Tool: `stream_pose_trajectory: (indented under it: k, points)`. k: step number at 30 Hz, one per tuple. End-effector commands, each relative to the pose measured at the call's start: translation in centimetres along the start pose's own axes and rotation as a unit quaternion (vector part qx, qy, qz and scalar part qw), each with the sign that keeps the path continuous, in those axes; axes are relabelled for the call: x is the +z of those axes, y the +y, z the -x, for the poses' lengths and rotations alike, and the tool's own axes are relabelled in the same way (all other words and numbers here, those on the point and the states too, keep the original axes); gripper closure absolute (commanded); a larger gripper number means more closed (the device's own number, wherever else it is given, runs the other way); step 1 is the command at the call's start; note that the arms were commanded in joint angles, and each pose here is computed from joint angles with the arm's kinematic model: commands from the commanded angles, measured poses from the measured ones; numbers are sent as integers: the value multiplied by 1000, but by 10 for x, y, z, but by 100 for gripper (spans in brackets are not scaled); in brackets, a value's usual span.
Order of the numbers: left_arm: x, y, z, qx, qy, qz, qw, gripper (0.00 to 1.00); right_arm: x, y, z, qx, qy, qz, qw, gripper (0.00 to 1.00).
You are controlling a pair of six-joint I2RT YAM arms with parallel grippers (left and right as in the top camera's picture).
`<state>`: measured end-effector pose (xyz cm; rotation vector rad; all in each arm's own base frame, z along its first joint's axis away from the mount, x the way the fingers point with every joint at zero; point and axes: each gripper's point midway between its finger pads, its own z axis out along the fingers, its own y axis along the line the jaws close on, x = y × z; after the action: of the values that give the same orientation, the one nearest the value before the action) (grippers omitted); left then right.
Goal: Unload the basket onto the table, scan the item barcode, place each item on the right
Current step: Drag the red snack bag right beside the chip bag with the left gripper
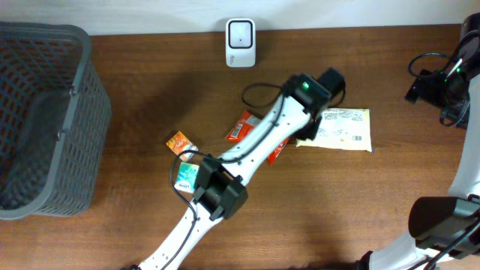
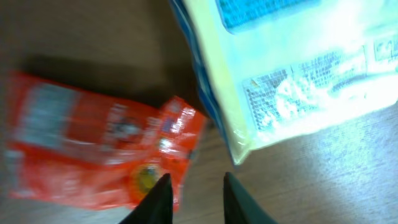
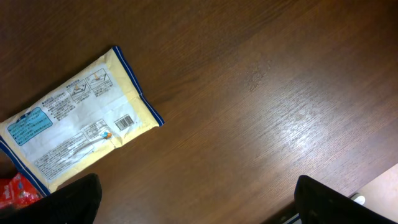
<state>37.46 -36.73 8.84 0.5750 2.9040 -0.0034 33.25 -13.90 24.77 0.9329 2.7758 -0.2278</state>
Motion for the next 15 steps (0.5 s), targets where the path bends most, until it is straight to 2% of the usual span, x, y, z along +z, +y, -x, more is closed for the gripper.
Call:
stream_pose_trajectory:
  k: [1, 4, 5, 10, 15]
  points:
    - [-20, 90, 17, -40, -19, 106, 993, 79, 0, -1, 2, -4, -3, -7, 1000, 2]
    - [-6, 118, 13, -57, 23, 71, 996, 97, 0, -1, 2, -3, -3, -7, 1000, 1]
    - [3, 125, 8, -71, 46, 51, 995, 100, 0, -1, 2, -4, -3, -7, 1000, 2]
    - [42, 120, -25, -91, 142, -1, 986, 100, 0, -1, 2, -4, -3, -7, 1000, 2]
    - [72, 86, -39, -68, 172, -59, 981, 100, 0, -1, 2, -4, -3, -7, 1000, 2]
